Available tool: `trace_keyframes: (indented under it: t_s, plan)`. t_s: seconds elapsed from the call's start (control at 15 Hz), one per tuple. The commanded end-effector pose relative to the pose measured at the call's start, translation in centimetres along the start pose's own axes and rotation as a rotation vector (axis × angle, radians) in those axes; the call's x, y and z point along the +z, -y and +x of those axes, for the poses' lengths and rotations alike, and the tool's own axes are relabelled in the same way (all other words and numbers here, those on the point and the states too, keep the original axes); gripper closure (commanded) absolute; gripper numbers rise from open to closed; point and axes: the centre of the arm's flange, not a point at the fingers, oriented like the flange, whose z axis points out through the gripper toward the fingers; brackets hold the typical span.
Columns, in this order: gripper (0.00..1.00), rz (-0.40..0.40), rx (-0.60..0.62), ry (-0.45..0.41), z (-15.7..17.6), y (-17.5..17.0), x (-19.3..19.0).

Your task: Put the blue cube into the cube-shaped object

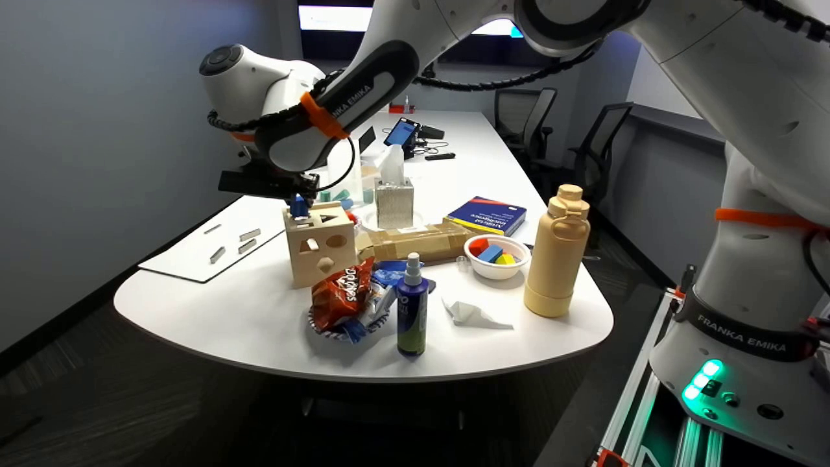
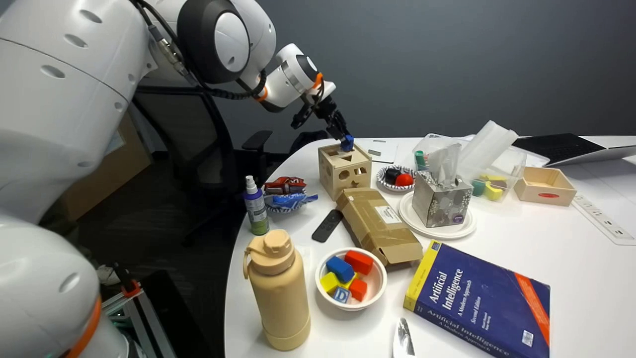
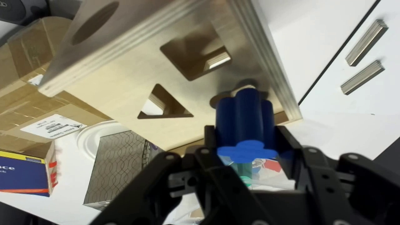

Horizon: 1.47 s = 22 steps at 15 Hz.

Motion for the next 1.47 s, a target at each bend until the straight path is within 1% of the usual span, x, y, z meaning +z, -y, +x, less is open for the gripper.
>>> trace_keyframes:
  t_s: [0.0,0.67,1.4]
  plan:
    - [0.76,-0.024,-0.001,0.006,0.1,1.7,0.2]
    - [0.76,-0.071,-0.007,-0.007,-0.3,1.8,0.7]
    - [0.76,-0.077,-0.017,0.004,-1.0,2.8,1.0]
